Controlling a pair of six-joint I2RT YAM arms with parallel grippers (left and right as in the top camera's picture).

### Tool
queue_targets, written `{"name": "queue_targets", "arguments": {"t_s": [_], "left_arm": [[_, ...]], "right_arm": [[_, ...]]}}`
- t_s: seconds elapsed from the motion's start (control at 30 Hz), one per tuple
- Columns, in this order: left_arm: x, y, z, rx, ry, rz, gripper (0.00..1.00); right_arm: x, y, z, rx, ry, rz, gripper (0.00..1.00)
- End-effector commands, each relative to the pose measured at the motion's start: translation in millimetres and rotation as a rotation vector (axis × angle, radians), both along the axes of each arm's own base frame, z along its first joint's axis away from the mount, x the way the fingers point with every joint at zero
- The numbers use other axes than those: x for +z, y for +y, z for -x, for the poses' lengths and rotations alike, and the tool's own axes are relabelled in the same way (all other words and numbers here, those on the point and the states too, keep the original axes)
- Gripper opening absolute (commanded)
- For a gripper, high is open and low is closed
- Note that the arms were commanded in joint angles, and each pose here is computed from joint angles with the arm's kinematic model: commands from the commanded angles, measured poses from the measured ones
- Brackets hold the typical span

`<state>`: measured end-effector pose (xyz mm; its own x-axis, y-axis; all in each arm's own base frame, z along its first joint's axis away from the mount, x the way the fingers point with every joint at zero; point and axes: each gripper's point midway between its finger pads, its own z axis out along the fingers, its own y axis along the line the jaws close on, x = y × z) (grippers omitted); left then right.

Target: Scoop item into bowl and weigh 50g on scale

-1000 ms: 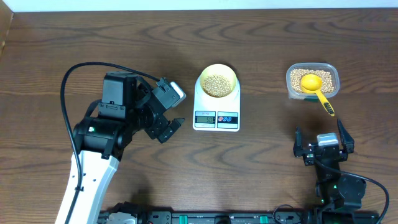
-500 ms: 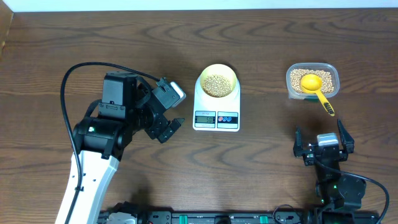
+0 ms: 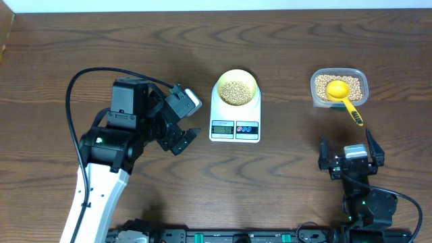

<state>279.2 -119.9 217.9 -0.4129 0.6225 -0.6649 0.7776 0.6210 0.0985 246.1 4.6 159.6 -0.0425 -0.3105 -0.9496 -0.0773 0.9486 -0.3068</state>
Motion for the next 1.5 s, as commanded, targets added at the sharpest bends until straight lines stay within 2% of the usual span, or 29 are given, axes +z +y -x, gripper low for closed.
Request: {"name": "queue_targets", "arguments": {"t_s": [0.0,0.7,0.93,1.0,1.07,1.13,1.2,1.33,1.47], "left_arm": [[0.5,0.5,2.4,-0.005,-0.004,0.005,0.94],[-2.5,1.4,6.7,0.003,0.024,0.005,0.94],[16.2,8.2,11.9,0.026,-0.06,-0.007,0.94],[25.3,19.4,6.7,0.104,-0.127,-0.025,0.94],[38.0,39.6,-6.4,0.305,-0.207,0.006,0.94],[47.2,56.0,-11.6,0.488,-0.265,0.086,0.94],[51.4,65.6,-10.4,0.604,-0.314,0.18,0.94],[49.8,80.0,-3.2,0.737,-0.41,0.319,0.94],[35.9,83.7,7.5,0.743,-0.489,0.373,0.94]], "right_arm": [[-0.5,1.6,0.3,0.005,0.001,-0.018,0.99],[-0.5,1.6,0.3,0.005,0.001,-0.018,0.99],[-0.5,1.6,0.3,0.005,0.001,-0.018,0.99],[-0.5,1.6,0.3,0.005,0.001,-0.018,0.99],[-0.4,1.6,0.3,0.005,0.001,-0.018,0.99],[-0.5,1.6,0.3,0.005,0.001,-0.018,0.99],[-0.5,1.6,0.3,0.005,0.001,-0.018,0.99],[-0.5,1.7,0.3,0.006,0.001,-0.018,0.99],[-0.5,1.6,0.3,0.005,0.001,-0.018,0.99]]}}
